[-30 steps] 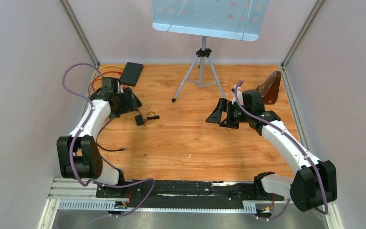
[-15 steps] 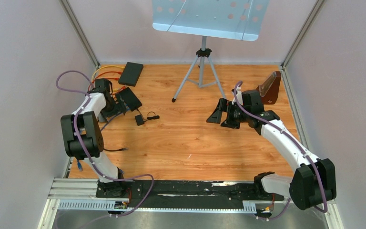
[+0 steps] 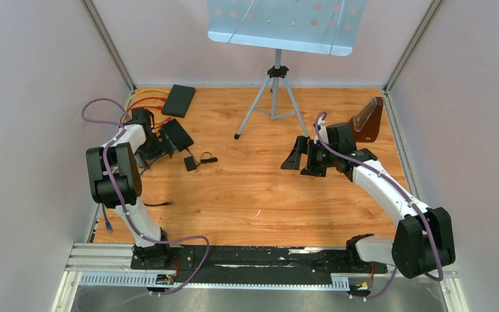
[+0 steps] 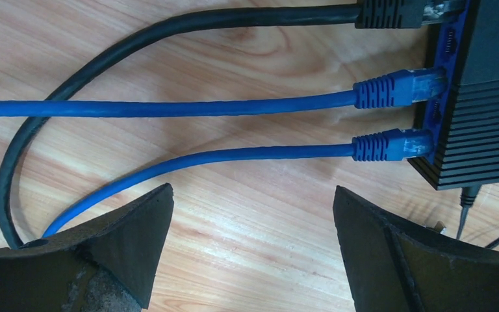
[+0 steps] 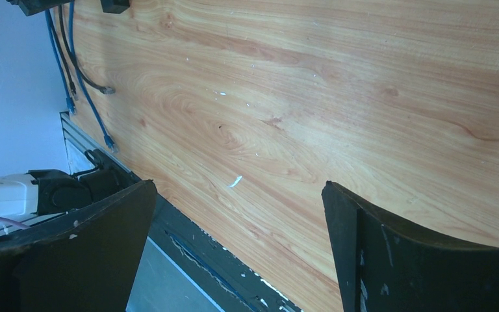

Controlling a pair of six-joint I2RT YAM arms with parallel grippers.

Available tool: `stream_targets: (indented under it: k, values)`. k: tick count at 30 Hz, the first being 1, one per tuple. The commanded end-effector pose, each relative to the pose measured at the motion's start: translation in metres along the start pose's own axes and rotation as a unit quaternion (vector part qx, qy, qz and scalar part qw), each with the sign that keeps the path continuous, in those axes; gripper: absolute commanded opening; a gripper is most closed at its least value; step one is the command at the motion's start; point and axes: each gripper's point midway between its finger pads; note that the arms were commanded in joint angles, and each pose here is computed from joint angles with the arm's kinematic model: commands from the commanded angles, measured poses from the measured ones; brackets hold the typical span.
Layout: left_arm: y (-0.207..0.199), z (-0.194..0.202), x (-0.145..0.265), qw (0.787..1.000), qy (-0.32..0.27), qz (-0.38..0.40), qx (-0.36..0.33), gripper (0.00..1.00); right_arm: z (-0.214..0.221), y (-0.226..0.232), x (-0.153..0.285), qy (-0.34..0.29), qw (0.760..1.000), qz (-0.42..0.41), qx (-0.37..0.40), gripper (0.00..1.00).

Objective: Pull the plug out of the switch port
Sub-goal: Move the switch port to the center of the board.

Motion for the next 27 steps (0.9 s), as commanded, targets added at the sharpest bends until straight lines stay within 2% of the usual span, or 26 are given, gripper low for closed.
stream_targets:
  k: [1, 6, 14, 18, 22, 27]
  values:
    - [0.001, 0.004, -0.006, 1.0, 0.024, 0.0, -0.001, 1.0, -0.008, 0.008, 0.0, -0.002, 1.0, -0.012, 0.019, 1.0]
    - [-0.004, 0.018, -0.006, 0.999, 0.038, 0.025, -0.008, 1.0, -0.008, 0.015, -0.008, 0.017, 0.999, -0.031, 0.018, 1.0]
    - [-0.04, 0.035, 0.018, 0.99, 0.04, 0.134, -0.036, 0.93, -0.007, 0.037, -0.04, 0.056, 0.997, -0.038, 0.034, 1.0]
    - [-0.043, 0.022, 0.052, 0.989, -0.011, 0.139, -0.043, 0.98, -0.01, 0.06, -0.069, 0.07, 0.995, -0.033, 0.06, 1.0]
    - [-0.029, 0.005, 0.076, 0.992, -0.064, 0.106, -0.035, 1.0, -0.018, 0.091, -0.108, 0.075, 0.993, -0.035, 0.084, 1.0]
    - [-0.01, -0.009, 0.109, 0.989, -0.127, 0.071, 0.01, 1.0, -0.019, 0.138, -0.173, 0.067, 0.987, -0.026, 0.144, 1.0]
Point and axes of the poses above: each gripper's point midway between its finger pads, its own x axis back along the fingers, its own y axis along the line the jaws close on, z = x × y, and after that the axes turned 2 degrees about x, right-handed
